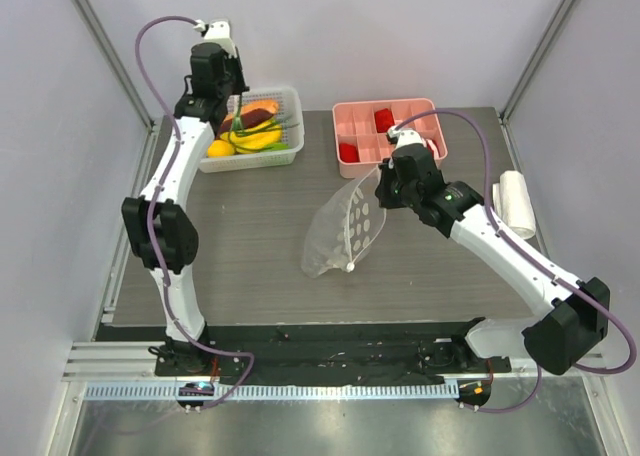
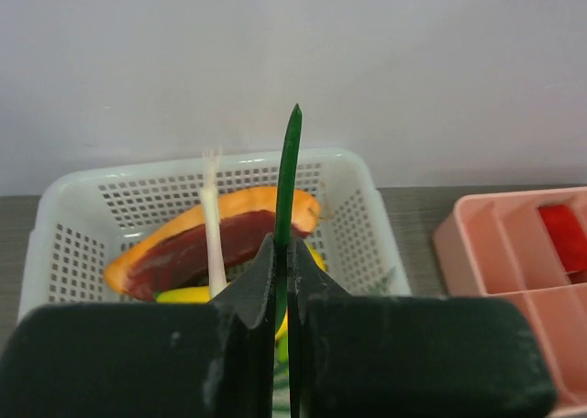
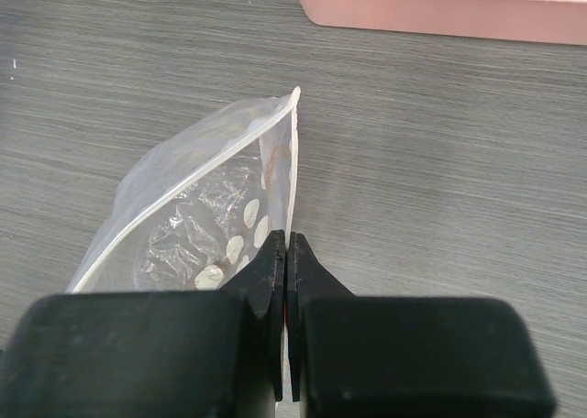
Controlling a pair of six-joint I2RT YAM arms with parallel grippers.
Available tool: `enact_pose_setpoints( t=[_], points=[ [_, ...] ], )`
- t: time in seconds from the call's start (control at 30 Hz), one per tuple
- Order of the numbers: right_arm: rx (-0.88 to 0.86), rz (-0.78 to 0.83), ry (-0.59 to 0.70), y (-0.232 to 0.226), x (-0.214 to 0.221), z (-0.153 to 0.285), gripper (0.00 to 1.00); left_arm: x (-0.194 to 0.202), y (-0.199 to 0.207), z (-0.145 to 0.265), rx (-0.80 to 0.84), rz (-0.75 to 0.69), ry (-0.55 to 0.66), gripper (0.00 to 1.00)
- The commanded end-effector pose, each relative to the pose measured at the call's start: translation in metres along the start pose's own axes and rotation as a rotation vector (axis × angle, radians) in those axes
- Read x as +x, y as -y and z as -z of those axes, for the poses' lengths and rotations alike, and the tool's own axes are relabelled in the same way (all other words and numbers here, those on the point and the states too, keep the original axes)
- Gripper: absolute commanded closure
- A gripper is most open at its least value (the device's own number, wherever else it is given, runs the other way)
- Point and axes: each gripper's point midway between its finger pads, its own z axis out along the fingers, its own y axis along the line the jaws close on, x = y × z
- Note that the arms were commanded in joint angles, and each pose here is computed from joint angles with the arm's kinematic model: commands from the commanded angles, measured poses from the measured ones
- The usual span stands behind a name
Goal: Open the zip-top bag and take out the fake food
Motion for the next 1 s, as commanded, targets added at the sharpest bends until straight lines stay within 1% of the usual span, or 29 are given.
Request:
enact_pose_setpoints(
  t=[0.0, 0.1, 0.13, 0.2, 0.23, 0.33, 0.4, 0.43, 0.47, 0.5, 0.53, 0.57, 0.6, 0.63, 0.67, 0.7, 0.73, 0.77, 0.8, 0.83, 0.87, 0.9, 0.97],
  points=[
    [-0.036, -0.002, 0.063, -0.008, -0.022, 0.009, 0.99, -0.026, -0.034, -0.028, -0.104, -0.166, 0.125, 1.0],
    [-0.034, 0.001, 0.058, -0.008, -0.021, 0.007, 0.99, -0.002, -0.055, -0.048, -0.144, -0.178, 0.05, 1.0],
    [-0.032, 0.003, 0.06, -0.007, -0.021, 0.007, 0.99, 0.011, -0.061, -0.057, -0.152, -0.179, 0.026, 1.0],
    [-0.037, 0.004, 0.052, -0.009, -0.02, 0.005, 0.99, 0.02, -0.077, -0.061, -0.203, -0.175, 0.023, 1.0],
    [-0.039, 0.003, 0.048, -0.009, -0.019, 0.004, 0.99, 0.034, -0.082, -0.065, -0.218, -0.179, -0.003, 1.0],
    [-0.06, -0.006, 0.035, -0.014, -0.017, 0.001, 0.99, 0.051, -0.094, -0.069, -0.26, -0.232, -0.028, 0.99],
    [-0.092, -0.01, 0.018, -0.02, -0.013, -0.003, 0.99, 0.057, -0.101, -0.07, -0.303, -0.236, -0.029, 0.98],
    [-0.102, -0.018, 0.017, -0.022, -0.014, -0.003, 0.99, 0.059, -0.105, -0.072, -0.32, -0.237, -0.032, 0.96],
    [-0.124, -0.018, 0.008, -0.027, -0.012, -0.005, 0.99, 0.063, -0.107, -0.073, -0.33, -0.237, -0.039, 0.92],
    [-0.132, -0.022, 0.003, -0.029, -0.012, -0.006, 0.99, 0.065, -0.11, -0.073, -0.346, -0.233, -0.042, 0.77],
    [-0.134, -0.022, 0.003, -0.03, -0.012, -0.006, 0.99, 0.068, -0.11, -0.075, -0.352, -0.229, -0.049, 0.68],
    [-0.133, -0.025, 0.0, -0.03, -0.011, -0.008, 0.99, 0.068, -0.112, -0.074, -0.361, -0.219, -0.053, 0.61],
    [-0.125, -0.025, 0.002, -0.029, -0.011, -0.01, 0.99, 0.073, -0.114, -0.072, -0.37, -0.215, -0.085, 0.49],
    [-0.123, -0.028, 0.002, -0.028, -0.011, -0.011, 0.99, 0.073, -0.113, -0.071, -0.38, -0.177, -0.088, 0.39],
    [-0.121, -0.026, 0.0, -0.028, -0.009, -0.012, 0.99, 0.061, -0.111, -0.069, -0.385, -0.149, -0.07, 0.28],
    [-0.117, -0.028, -0.008, -0.027, -0.007, -0.016, 0.99, 0.059, -0.11, -0.067, -0.387, -0.119, -0.083, 0.16],
    [-0.116, -0.032, -0.008, -0.027, -0.006, -0.018, 0.99, 0.068, -0.106, -0.061, -0.375, -0.101, -0.144, 0.1],
    [-0.116, -0.036, -0.01, -0.027, -0.004, -0.021, 0.99, 0.052, -0.098, -0.051, -0.37, -0.035, -0.121, 0.06],
    [-0.121, -0.04, -0.011, -0.028, -0.002, -0.024, 0.99, 0.048, -0.093, -0.044, -0.367, -0.006, -0.125, 0.0],
    [-0.136, -0.046, -0.001, -0.03, -0.004, -0.026, 0.99, 0.049, -0.082, -0.036, -0.345, 0.022, -0.144, 0.0],
    [-0.136, -0.055, -0.008, -0.03, -0.001, -0.029, 0.99, 0.041, -0.073, -0.027, -0.327, 0.09, -0.13, 0.0],
    [-0.14, -0.059, -0.007, -0.031, 0.0, -0.03, 0.99, 0.033, -0.064, -0.009, -0.304, 0.113, -0.128, 0.0],
    [-0.149, -0.069, -0.003, -0.032, 0.002, -0.037, 0.99, 0.023, -0.04, 0.015, -0.242, 0.157, -0.126, 0.0]
  ],
)
